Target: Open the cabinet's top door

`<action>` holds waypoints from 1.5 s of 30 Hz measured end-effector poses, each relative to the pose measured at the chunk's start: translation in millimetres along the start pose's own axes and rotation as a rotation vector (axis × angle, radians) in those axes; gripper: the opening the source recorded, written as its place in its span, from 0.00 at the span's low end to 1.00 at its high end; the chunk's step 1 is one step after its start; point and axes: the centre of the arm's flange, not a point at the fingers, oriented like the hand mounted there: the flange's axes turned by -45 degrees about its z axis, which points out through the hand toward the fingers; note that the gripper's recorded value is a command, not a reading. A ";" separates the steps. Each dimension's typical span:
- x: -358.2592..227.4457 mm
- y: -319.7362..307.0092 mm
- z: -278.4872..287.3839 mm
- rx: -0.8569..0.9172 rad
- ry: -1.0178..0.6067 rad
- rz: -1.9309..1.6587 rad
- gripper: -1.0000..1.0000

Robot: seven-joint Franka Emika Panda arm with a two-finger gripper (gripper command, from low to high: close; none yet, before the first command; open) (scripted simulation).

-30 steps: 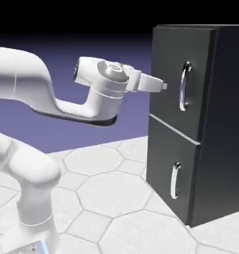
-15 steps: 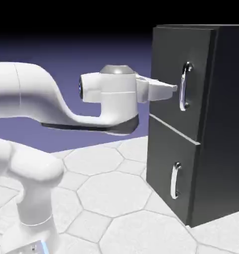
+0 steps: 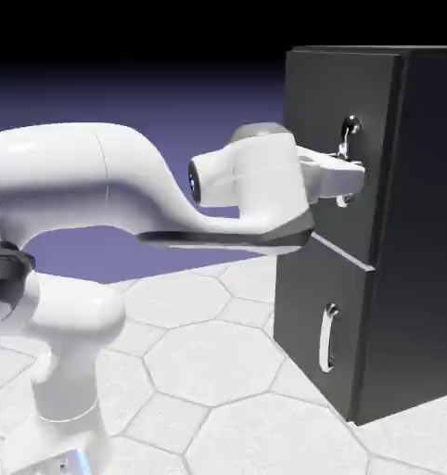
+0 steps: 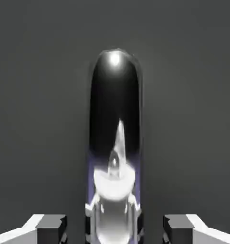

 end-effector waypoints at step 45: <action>0.3 -280.0 -157.9 -1.115 0.000 0.001 0.00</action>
